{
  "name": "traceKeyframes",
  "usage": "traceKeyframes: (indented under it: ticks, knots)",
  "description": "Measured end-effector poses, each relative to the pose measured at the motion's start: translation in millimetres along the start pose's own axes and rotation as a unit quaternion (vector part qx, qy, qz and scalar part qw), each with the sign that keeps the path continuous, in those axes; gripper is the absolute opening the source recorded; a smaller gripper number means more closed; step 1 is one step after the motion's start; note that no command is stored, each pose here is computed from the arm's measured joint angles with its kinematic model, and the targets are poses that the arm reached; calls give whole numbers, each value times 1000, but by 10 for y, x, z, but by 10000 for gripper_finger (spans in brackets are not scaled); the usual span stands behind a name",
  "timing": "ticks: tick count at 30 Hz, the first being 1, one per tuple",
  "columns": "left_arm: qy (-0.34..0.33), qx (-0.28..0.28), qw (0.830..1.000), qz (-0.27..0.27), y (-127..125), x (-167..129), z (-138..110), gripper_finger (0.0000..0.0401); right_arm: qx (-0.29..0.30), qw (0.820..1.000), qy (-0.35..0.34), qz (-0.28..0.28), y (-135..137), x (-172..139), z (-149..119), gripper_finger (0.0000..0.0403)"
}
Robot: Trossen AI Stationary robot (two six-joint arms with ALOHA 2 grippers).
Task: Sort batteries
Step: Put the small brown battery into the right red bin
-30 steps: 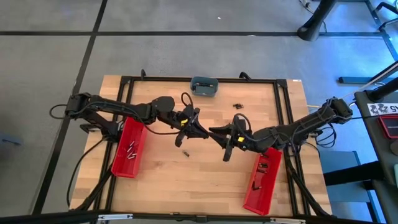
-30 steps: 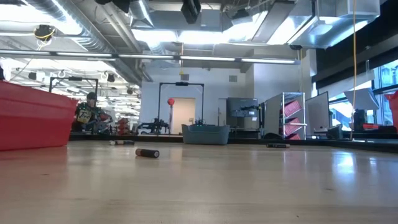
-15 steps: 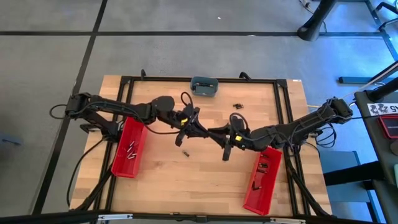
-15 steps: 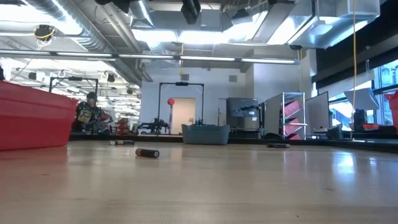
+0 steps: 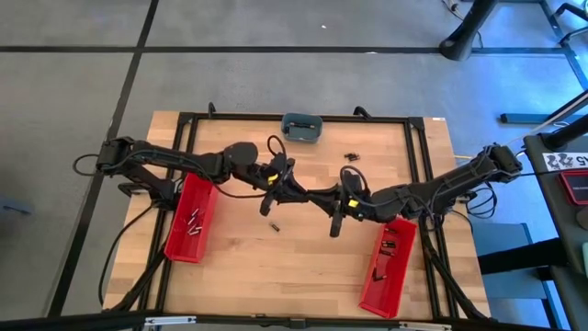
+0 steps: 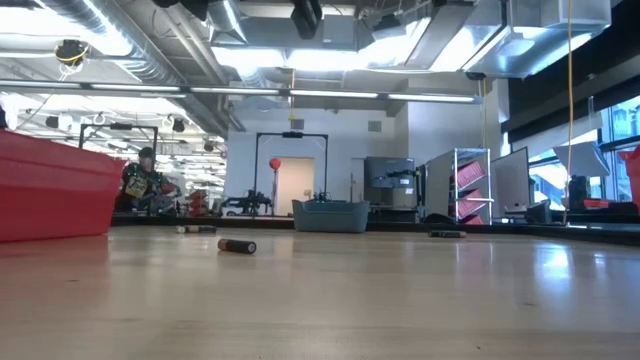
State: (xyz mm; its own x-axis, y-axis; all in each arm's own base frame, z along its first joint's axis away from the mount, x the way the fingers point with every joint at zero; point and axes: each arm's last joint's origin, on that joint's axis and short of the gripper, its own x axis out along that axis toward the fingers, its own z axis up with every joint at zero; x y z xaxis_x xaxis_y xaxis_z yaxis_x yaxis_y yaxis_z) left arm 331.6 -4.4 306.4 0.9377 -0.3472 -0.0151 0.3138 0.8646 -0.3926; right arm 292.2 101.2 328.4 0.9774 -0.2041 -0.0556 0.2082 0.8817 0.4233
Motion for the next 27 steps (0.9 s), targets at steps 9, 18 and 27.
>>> traceKeyframes:
  ticks: [9,18,27]
  knots:
    - [98,-40,993,42,76,-32,-190,166,15,996,82,-21,-37,-348,356,21]
    - [223,-80,968,84,99,-107,-456,180,48,894,443,-49,80,-925,113,21]
    - [216,-51,969,111,94,-97,-463,180,-11,829,546,-117,-35,-1351,-737,21]
